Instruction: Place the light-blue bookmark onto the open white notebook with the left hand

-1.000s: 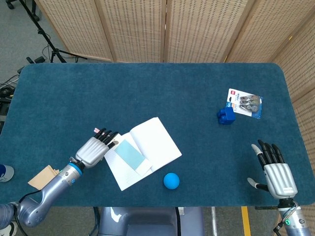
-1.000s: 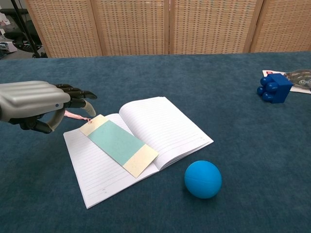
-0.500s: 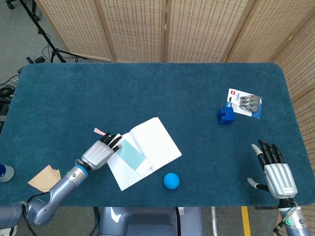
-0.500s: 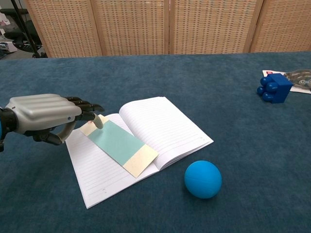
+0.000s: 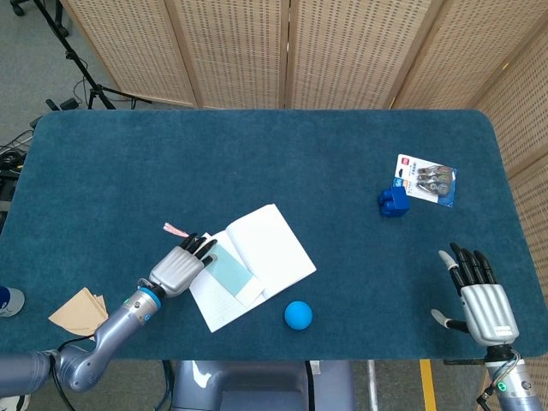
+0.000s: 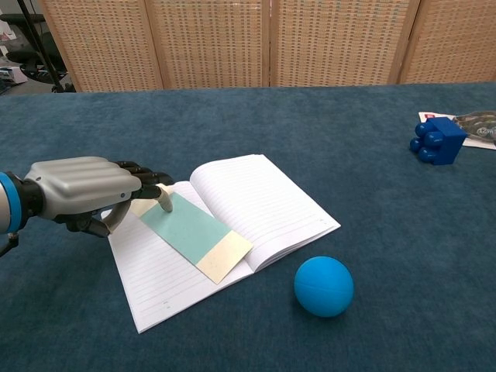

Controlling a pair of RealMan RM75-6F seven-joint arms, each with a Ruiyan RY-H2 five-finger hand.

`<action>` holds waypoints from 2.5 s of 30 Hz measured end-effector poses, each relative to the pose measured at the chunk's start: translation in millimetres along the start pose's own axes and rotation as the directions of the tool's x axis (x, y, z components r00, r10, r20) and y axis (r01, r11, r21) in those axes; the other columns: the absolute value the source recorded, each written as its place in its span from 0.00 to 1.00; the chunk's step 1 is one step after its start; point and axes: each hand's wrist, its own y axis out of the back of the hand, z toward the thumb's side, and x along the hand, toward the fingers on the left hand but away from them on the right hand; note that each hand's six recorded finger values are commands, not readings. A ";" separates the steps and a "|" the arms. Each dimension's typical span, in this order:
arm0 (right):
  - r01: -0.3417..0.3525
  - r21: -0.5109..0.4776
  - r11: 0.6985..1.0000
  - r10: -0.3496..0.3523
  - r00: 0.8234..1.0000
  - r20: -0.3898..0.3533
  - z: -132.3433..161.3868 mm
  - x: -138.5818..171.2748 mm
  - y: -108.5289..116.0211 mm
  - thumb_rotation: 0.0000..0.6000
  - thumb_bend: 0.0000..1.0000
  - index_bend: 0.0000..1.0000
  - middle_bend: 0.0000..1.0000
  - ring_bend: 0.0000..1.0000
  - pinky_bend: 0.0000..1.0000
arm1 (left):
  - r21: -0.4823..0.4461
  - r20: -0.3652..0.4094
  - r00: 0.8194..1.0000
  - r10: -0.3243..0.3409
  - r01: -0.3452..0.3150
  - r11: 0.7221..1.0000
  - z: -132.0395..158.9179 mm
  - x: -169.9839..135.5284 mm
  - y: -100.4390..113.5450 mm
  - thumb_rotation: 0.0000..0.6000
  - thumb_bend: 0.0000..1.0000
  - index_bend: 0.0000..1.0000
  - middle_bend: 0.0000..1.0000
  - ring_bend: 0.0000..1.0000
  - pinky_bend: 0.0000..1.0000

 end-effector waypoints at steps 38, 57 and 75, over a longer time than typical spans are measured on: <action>0.006 -0.012 1.000 -0.006 1.000 0.003 -2.1 0.9 3.0 1.00 0.09 0.00 0.00 0.00 0.00 | 0.026 0.020 1.000 0.012 -0.013 1.000 22.3 19.8 7.4 1.00 1.00 0.21 0.00 0.00 0.00; 0.013 -0.015 1.000 -0.013 1.000 0.002 -2.6 1.4 4.8 1.00 0.09 0.00 0.00 0.00 0.00 | 0.030 0.000 0.996 0.095 -0.095 0.995 11.2 8.0 29.4 1.00 1.00 0.21 0.00 0.00 0.00; 0.010 -0.011 1.000 -0.010 1.000 0.003 -1.6 1.2 3.5 1.00 0.09 0.00 0.00 0.00 0.00 | -0.094 0.105 0.992 0.067 -0.057 0.994 36.2 -2.7 29.6 1.00 1.00 0.21 0.00 0.00 0.00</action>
